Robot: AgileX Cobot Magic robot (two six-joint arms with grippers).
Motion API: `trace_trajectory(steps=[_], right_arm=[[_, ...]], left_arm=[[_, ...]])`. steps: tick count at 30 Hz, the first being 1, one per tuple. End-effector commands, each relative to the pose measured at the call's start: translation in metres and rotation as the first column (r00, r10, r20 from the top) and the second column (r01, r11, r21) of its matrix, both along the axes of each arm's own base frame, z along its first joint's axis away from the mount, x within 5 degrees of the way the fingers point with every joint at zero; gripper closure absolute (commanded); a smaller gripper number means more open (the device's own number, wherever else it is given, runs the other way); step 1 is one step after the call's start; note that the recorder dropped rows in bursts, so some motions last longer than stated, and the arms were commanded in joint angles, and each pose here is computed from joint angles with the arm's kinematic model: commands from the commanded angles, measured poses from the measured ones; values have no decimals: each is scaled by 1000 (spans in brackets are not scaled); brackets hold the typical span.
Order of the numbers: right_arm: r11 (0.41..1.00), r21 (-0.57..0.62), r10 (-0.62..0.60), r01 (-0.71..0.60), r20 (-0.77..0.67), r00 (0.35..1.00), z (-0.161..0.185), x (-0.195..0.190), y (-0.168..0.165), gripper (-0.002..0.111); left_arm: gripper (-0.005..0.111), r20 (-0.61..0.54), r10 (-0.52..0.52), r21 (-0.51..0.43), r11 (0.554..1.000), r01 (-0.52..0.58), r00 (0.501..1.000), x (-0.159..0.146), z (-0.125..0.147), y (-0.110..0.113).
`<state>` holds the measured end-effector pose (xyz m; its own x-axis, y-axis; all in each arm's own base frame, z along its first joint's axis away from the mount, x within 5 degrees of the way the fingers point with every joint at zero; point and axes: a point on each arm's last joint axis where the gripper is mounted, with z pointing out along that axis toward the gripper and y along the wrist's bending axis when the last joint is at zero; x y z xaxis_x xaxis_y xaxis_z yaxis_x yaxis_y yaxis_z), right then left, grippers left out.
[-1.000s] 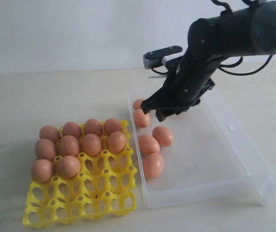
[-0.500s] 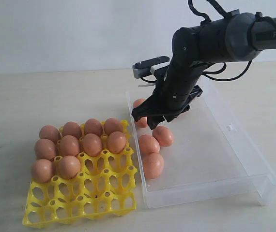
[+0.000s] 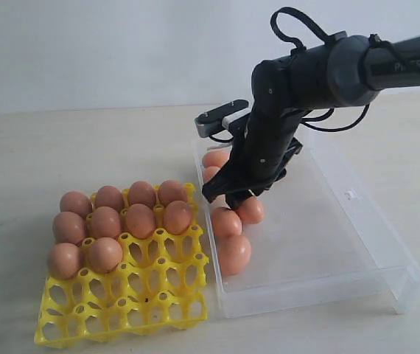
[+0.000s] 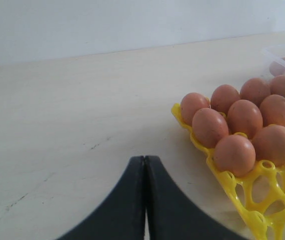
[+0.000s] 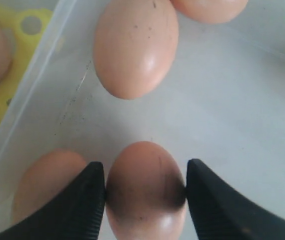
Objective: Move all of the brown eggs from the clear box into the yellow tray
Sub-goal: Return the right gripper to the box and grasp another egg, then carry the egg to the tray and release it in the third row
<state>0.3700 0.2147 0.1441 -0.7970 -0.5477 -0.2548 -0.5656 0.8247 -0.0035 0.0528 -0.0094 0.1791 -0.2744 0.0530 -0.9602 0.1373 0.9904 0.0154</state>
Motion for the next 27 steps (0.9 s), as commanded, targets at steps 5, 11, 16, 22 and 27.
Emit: trace_trajectory(steps=[5,11,16,22,27], right_arm=[[1000,-25,13,-14,-33,999,-19,1,1,58],[999,-28,20,-21,-58,998,-25,0,2,74],[993,35,116,-114,-42,992,-13,-3,7,108],[991,28,128,-128,2,992,5,-3,5,108],[988,45,138,-145,131,982,38,-6,0,108]], left_arm=[[107,19,-2,-5,1000,2,1000,0,2,0],[107,19,-2,-5,1000,2,1000,0,2,0],[107,19,-2,-5,1000,2,1000,0,2,0],[107,19,-2,-5,1000,2,1000,0,2,0],[107,19,-2,-5,1000,2,1000,0,2,0]])
